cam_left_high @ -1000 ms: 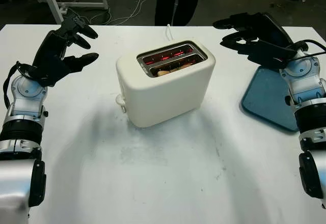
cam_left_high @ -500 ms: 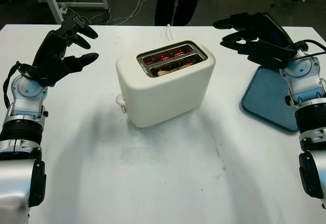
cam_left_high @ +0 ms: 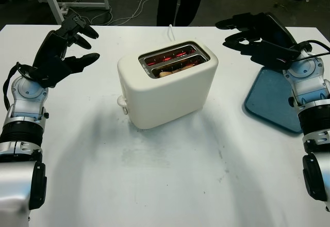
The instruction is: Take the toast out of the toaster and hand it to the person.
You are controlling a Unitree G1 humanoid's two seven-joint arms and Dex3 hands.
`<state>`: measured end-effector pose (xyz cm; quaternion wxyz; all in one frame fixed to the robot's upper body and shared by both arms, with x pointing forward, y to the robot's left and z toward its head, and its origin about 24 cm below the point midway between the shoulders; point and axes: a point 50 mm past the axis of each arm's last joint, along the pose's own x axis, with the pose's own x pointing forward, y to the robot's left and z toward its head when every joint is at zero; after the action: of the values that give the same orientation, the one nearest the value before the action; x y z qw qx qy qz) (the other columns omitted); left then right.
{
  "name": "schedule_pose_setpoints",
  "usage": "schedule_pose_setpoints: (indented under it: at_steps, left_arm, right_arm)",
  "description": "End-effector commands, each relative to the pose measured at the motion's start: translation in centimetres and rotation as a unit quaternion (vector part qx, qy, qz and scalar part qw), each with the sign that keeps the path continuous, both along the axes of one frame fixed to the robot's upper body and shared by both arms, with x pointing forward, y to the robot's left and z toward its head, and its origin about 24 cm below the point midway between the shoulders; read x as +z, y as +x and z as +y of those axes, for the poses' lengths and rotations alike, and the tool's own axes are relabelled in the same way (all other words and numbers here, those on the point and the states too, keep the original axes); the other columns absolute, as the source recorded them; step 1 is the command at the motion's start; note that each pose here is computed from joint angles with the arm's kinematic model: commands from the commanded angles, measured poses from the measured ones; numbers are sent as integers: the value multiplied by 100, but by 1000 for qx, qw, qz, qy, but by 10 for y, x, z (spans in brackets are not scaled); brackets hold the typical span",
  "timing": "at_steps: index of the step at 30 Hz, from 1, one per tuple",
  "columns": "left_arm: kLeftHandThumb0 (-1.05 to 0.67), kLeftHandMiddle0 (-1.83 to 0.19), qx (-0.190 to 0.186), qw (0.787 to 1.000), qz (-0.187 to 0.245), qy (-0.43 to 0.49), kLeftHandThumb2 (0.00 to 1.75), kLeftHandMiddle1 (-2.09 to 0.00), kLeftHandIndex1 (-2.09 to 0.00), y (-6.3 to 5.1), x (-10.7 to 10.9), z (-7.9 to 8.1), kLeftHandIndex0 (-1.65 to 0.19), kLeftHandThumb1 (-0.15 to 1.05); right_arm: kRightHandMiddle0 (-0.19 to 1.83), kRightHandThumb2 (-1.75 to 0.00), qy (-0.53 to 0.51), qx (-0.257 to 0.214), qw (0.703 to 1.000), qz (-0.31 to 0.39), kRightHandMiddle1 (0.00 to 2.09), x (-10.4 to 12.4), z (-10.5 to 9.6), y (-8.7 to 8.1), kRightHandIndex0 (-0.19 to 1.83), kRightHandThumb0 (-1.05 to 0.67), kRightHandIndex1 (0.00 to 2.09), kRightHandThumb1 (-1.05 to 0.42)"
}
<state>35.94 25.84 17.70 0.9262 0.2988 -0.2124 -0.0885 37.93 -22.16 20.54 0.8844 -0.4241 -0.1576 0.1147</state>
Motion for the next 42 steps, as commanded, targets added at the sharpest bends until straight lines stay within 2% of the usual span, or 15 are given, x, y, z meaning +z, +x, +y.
schedule_pose_setpoints:
  at_steps: [1, 6, 33, 42]
  left_arm:
    - [-105, -6, -2, 1000, -11, 3, 25, -163, -148, 0, 5, -1, -11, 92]
    - [-105, -5, -3, 1000, -12, 8, 29, -164, -150, 0, 6, -1, -8, 92]
    - [-105, -8, -10, 1000, -4, -15, 22, -161, -146, 1, 5, -1, -14, 92]
    - [-105, -7, -6, 1000, -8, 0, 25, -162, -147, 1, 6, -2, -12, 92]
  right_arm:
    - [77, -24, 6, 9, 1000, -14, 0, 6, 3, -1, 94, -40, 0, -92]
    - [77, -24, 4, 7, 1000, -13, 0, 6, 3, -1, 93, -40, 0, -92]
    - [77, -25, 4, 10, 1000, -14, 0, 6, 3, -1, 94, -40, 1, -92]
    - [76, -25, 3, 8, 1000, -11, 0, 6, 3, 0, 93, -40, 0, -92]
